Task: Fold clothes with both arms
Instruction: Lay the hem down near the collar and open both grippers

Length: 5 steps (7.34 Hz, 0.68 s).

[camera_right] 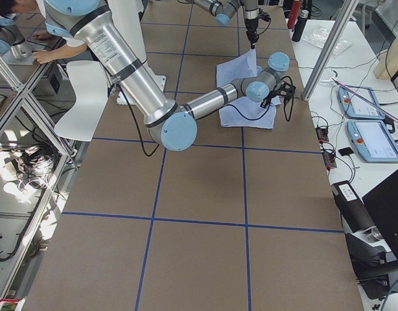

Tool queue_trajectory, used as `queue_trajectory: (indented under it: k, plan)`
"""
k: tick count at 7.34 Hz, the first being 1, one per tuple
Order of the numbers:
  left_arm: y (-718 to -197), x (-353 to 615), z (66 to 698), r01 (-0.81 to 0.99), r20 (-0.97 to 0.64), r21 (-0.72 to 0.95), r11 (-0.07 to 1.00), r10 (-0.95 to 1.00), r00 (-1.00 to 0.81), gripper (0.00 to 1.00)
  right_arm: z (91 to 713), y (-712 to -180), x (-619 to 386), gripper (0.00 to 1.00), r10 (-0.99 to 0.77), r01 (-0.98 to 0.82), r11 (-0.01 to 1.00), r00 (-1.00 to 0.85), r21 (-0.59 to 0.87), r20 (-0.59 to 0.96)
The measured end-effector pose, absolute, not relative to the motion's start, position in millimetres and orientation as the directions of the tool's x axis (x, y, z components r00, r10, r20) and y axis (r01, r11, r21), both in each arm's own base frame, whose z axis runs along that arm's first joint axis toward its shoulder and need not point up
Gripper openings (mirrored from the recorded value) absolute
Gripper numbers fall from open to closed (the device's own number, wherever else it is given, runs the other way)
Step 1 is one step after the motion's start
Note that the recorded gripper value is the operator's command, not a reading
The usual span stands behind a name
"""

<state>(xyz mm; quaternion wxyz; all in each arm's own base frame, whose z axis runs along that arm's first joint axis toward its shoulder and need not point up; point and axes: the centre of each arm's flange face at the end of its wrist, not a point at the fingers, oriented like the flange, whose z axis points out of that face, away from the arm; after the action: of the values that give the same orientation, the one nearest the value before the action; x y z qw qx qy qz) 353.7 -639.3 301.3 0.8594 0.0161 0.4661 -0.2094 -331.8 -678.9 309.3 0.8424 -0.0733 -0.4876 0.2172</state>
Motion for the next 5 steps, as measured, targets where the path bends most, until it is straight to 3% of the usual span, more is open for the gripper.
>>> queue_trajectory:
  k: [5]
  plan:
    - [-626, 387, 308, 0.354, -0.807, -0.197, 0.914, -0.356, 0.471, 0.00, 320, -660, -370, 0.00, 0.418, -0.271, 0.906, 0.464, -0.324, 0.781]
